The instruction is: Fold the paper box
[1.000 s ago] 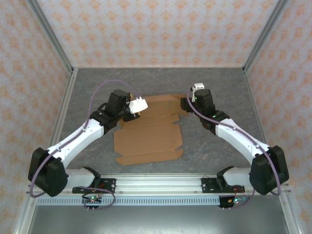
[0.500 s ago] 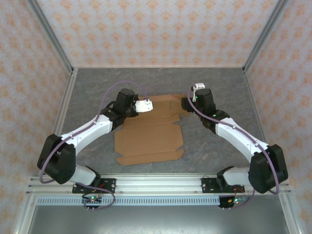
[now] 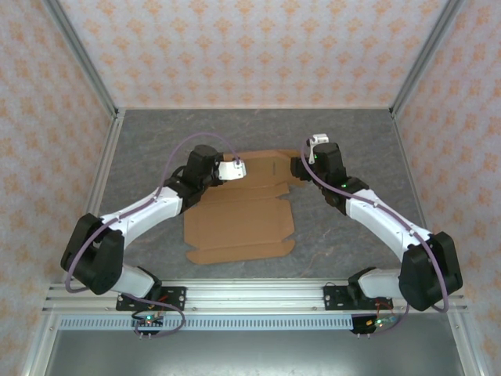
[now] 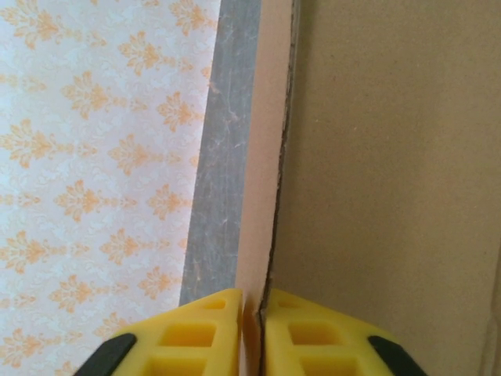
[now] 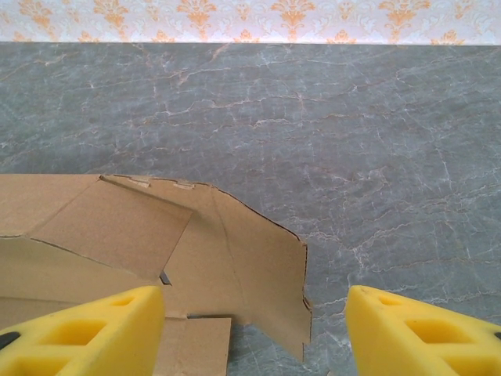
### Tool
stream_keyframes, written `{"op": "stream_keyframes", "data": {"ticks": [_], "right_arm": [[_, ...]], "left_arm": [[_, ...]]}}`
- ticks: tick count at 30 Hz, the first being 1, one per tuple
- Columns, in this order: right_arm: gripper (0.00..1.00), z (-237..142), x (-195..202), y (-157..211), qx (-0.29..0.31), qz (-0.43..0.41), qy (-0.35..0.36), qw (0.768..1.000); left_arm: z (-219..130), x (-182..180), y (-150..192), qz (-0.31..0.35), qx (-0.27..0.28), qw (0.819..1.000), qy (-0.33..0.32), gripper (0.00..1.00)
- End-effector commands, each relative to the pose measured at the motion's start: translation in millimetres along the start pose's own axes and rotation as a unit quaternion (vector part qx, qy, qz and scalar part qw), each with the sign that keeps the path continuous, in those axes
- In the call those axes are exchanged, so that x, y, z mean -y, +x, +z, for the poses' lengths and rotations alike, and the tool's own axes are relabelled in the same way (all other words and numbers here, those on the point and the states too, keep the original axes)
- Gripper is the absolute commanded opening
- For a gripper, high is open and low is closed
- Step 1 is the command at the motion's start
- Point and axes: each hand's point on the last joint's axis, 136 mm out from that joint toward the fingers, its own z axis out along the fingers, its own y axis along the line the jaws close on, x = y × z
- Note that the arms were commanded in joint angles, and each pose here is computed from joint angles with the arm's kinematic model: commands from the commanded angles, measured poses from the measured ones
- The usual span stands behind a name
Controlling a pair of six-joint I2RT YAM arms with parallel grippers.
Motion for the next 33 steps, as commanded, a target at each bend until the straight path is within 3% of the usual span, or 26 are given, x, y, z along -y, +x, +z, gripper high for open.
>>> {"op": "stream_keyframes", "data": {"ticks": [1, 12, 20, 33], "right_arm": [[0.64, -4.6, 1.8, -1.7, 0.000, 0.013, 0.002, 1.000], [0.64, -3.2, 1.4, -4.4, 0.000, 0.020, 0.003, 1.000], [0.65, -4.6, 0.5, -17.4, 0.006, 0.037, 0.000, 0.999], [0.65, 5.4, 18.9, -28.8, -0.012, 0.093, -0.029, 0.995]], "left_arm": [[0.9, -3.2, -0.1, 0.014, -0.003, 0.999, -0.029, 0.12], [-3.2, -13.1, 3.0, 0.045, -0.015, 0.994, -0.100, 0.00], [-4.6, -27.0, 4.0, 0.069, -0.021, 0.985, -0.157, 0.00], [11.1, -4.5, 13.8, 0.076, -0.029, 0.985, -0.155, 0.00]]}}
